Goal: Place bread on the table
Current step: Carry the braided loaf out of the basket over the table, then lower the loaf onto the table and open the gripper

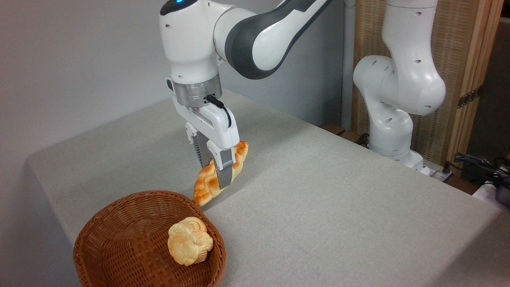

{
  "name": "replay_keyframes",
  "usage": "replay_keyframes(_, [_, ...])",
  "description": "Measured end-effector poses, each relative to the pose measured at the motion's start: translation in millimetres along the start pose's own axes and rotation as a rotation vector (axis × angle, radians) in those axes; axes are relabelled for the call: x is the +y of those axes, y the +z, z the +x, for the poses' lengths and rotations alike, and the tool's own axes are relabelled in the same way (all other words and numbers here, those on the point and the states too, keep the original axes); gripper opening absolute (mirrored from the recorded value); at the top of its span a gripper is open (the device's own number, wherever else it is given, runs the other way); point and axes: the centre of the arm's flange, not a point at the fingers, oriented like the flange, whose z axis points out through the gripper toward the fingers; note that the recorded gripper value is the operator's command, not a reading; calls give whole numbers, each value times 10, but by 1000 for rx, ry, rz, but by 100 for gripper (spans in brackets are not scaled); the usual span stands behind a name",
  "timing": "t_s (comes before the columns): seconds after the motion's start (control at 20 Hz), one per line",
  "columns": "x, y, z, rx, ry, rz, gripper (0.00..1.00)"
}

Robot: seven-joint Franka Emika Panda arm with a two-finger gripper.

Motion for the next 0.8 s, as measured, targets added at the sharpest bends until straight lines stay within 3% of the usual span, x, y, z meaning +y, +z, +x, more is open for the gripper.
replay_keyframes(0.8, [-4, -47, 9, 12, 0, 9, 100])
